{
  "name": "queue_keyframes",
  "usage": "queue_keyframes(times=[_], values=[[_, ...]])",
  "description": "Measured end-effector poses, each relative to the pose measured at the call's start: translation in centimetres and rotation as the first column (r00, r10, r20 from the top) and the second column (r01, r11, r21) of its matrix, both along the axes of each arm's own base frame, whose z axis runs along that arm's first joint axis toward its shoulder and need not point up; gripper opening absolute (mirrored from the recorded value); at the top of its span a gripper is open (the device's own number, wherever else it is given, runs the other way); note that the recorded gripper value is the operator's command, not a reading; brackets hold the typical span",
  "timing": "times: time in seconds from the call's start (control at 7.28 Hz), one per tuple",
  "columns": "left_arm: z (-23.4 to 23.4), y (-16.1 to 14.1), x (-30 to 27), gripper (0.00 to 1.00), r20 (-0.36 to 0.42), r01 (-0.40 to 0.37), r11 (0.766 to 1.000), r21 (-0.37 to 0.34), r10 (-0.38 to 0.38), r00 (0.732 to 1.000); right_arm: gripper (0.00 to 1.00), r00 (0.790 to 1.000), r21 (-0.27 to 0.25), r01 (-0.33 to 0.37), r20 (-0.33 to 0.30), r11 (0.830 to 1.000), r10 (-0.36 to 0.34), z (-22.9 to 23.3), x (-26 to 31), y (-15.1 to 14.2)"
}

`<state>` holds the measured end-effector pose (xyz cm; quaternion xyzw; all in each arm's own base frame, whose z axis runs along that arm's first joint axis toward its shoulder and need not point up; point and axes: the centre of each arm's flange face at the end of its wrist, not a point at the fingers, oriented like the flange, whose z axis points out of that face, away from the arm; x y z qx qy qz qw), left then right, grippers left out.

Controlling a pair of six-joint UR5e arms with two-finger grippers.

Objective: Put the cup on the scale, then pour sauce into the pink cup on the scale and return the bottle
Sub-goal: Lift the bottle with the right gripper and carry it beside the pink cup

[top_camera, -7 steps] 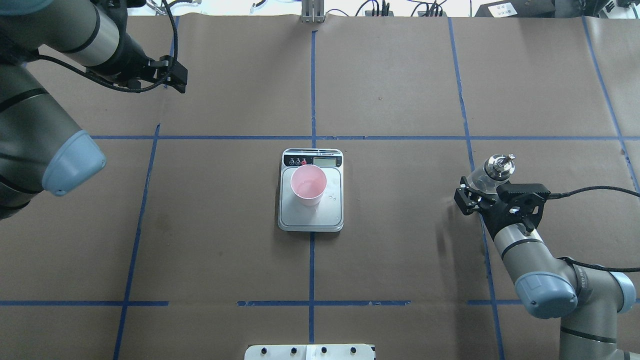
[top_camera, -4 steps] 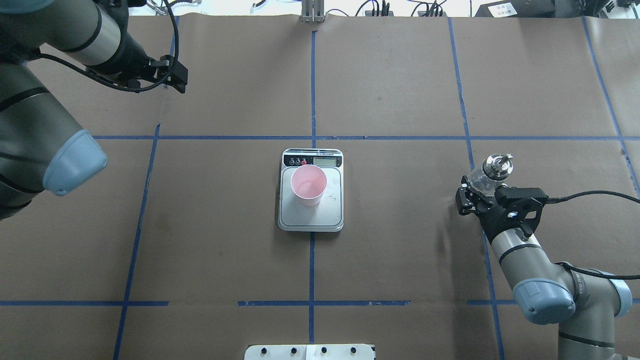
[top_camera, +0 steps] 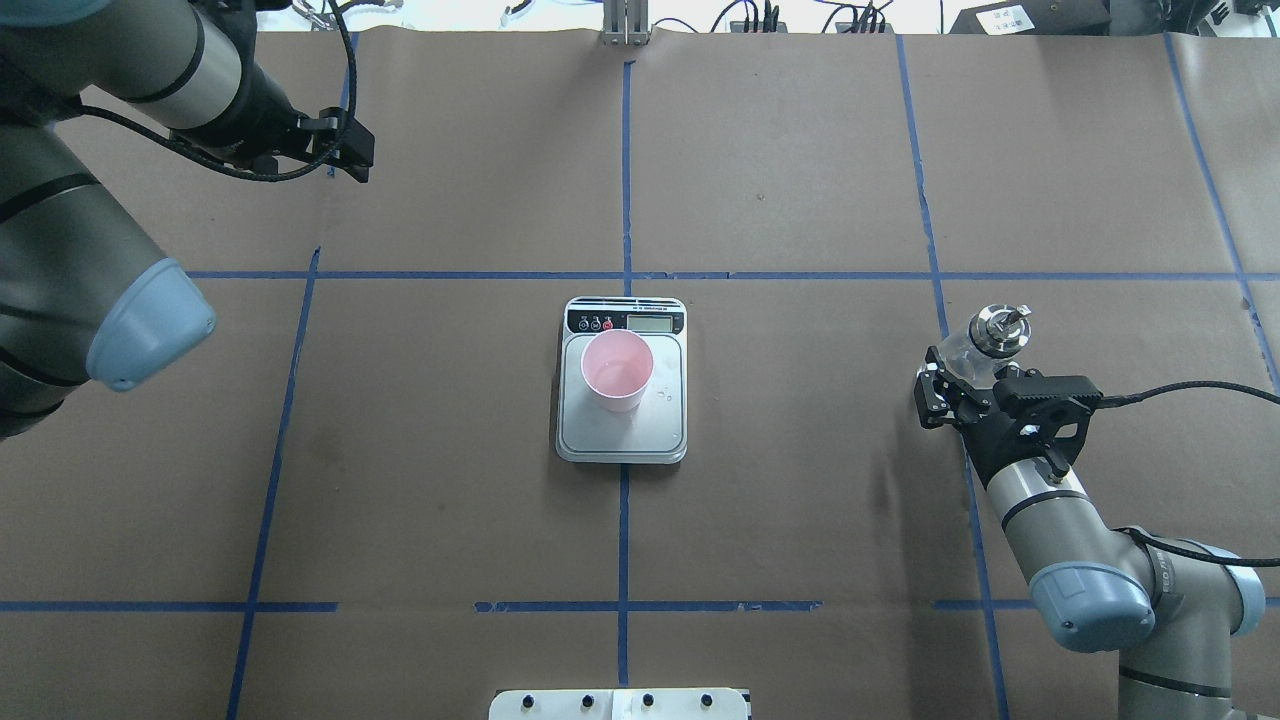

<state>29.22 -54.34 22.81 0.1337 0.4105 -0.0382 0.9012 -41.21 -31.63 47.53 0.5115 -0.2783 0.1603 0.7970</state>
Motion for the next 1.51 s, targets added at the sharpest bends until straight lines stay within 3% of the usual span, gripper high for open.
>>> queue_keyframes(times=[0.41, 0.69, 1.1, 1.51], values=[[0.8, 0.5, -0.7, 0.92, 0.007, -0.002, 1.000, 0.005, 0.002, 1.000, 0.00, 0.991, 0.048, 0.041, -0.126, 0.998, -0.035, -5.1, -1.7, -0.3], [1.6, 0.9, -1.3, 0.92, 0.025, -0.031, 0.999, 0.039, 0.030, 0.999, 0.00, 0.974, 0.032, 0.057, -0.223, 0.998, -0.048, -11.0, -4.4, -0.8], [2.6, 1.0, -1.5, 0.92, 0.040, -0.048, 0.998, 0.044, 0.046, 0.998, 0.00, 0.954, 0.011, 0.085, -0.288, 0.996, -0.078, -19.7, -7.9, -0.1], [3.4, 0.8, -2.3, 0.95, 0.070, -0.104, 0.988, 0.111, 0.096, 0.993, 0.00, 0.938, 0.008, 0.139, -0.322, 0.990, -0.129, -23.3, -10.9, 2.0]])
